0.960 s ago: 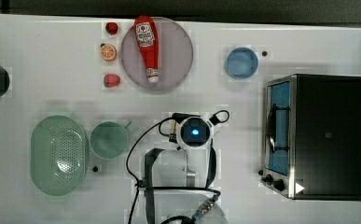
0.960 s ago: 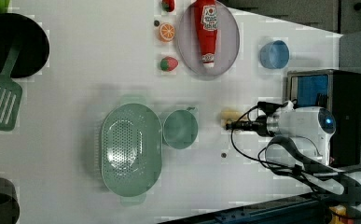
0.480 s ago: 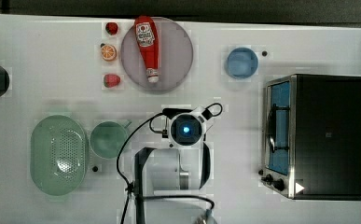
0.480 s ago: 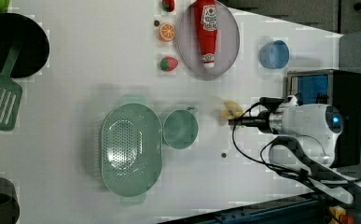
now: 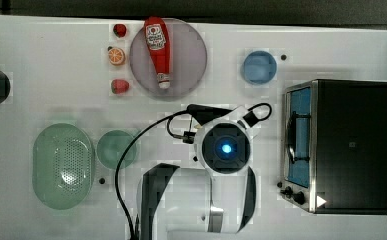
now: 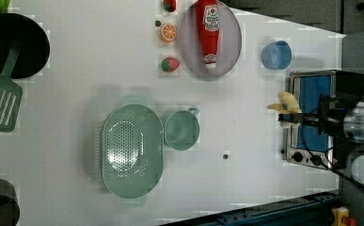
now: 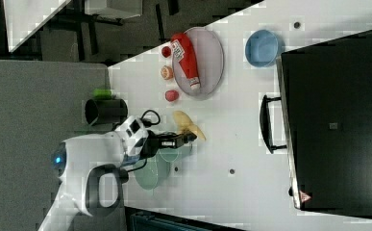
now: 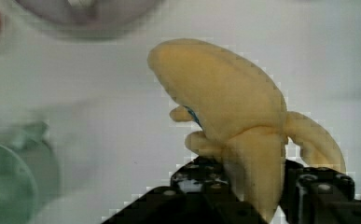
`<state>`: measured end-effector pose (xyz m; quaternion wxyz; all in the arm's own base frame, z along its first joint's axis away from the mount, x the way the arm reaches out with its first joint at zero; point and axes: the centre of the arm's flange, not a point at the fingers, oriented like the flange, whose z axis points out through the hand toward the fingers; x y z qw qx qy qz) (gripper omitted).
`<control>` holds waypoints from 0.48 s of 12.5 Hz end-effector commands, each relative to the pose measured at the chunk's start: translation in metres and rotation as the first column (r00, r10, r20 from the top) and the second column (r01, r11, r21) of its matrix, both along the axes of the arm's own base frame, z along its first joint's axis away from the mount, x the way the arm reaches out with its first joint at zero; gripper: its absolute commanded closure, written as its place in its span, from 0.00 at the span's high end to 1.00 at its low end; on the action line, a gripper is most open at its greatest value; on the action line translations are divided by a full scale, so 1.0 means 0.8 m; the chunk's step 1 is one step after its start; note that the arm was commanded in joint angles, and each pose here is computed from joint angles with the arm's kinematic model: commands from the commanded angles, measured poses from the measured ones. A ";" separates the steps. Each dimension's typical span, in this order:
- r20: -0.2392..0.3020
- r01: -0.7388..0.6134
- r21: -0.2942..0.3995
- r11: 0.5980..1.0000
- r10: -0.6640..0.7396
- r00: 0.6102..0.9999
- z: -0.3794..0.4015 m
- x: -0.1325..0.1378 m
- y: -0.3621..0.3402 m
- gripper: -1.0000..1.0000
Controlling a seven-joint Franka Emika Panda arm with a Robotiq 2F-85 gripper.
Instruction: Pick Banana and place it in mug.
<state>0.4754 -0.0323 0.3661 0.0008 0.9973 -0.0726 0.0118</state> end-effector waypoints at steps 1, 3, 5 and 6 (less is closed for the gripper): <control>-0.053 -0.003 -0.018 1.000 0.002 0.999 0.055 -0.011 0.029 0.32; -0.074 0.029 -0.023 0.999 -0.031 0.997 0.087 -0.023 0.066 0.32; -0.092 0.107 0.033 0.994 -0.103 0.990 0.094 -0.029 0.123 0.32; -0.107 0.143 0.069 0.987 -0.135 0.985 0.093 -0.034 0.155 0.32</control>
